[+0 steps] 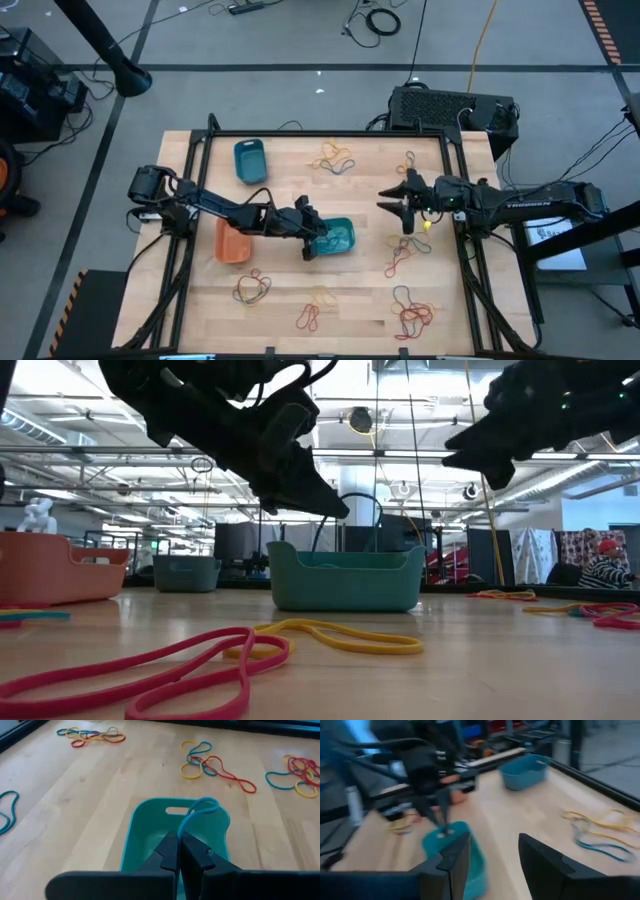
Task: Sort rubber bands into baskets
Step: Put the blue rubber band into the green bin
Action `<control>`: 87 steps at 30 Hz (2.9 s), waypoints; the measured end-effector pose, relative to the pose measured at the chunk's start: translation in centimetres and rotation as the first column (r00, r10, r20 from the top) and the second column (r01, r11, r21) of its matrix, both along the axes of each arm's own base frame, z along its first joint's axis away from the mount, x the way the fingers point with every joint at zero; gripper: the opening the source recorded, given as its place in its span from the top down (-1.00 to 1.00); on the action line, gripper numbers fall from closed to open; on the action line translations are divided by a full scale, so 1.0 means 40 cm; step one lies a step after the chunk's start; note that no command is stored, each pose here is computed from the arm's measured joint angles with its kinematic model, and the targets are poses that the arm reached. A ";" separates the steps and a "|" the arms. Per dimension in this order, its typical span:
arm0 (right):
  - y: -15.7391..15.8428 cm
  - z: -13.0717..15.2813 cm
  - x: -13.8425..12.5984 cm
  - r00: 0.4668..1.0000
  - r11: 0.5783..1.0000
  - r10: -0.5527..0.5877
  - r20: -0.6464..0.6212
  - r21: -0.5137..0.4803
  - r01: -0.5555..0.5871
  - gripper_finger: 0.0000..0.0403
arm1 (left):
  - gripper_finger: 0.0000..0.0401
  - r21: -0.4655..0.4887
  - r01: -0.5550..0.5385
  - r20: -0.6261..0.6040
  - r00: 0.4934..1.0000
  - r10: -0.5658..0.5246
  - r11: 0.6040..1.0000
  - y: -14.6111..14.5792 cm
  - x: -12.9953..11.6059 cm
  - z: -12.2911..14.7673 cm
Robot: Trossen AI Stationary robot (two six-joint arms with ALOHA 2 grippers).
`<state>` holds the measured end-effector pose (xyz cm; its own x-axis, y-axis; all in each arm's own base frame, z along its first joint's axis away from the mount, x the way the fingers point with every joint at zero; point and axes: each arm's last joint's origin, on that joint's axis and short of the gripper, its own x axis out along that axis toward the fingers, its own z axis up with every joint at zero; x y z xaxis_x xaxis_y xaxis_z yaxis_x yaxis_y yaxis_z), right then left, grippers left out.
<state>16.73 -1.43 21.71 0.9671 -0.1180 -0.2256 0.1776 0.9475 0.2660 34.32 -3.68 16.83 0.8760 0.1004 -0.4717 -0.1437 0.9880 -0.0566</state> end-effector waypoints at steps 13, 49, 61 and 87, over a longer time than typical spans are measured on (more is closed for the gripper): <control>0.041 0.020 0.009 0.989 0.993 0.116 0.087 -0.023 -0.114 0.21 | 0.46 0.026 0.025 -0.179 0.984 -0.020 0.999 0.008 0.021 0.032; 0.122 0.029 0.051 0.934 0.957 0.288 0.212 -0.087 -0.276 0.21 | 0.29 -0.206 0.078 -0.739 0.641 -0.207 0.975 -0.319 -0.173 0.049; 0.125 0.021 0.068 0.931 0.955 0.293 0.219 -0.113 -0.274 0.21 | 0.29 -0.151 0.096 -0.770 0.612 -0.178 0.984 -0.277 -0.202 -0.030; 0.144 0.034 0.091 0.896 0.920 0.388 0.217 -0.142 -0.365 0.21 | 0.35 -0.172 0.150 -0.788 0.572 -0.228 0.974 -0.276 -0.181 -0.074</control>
<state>20.36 4.33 23.09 0.9666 0.2561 0.0084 -0.2541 0.9537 0.1610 27.08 -14.72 13.85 0.1352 -0.0925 -0.9865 0.0200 0.9957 -0.0906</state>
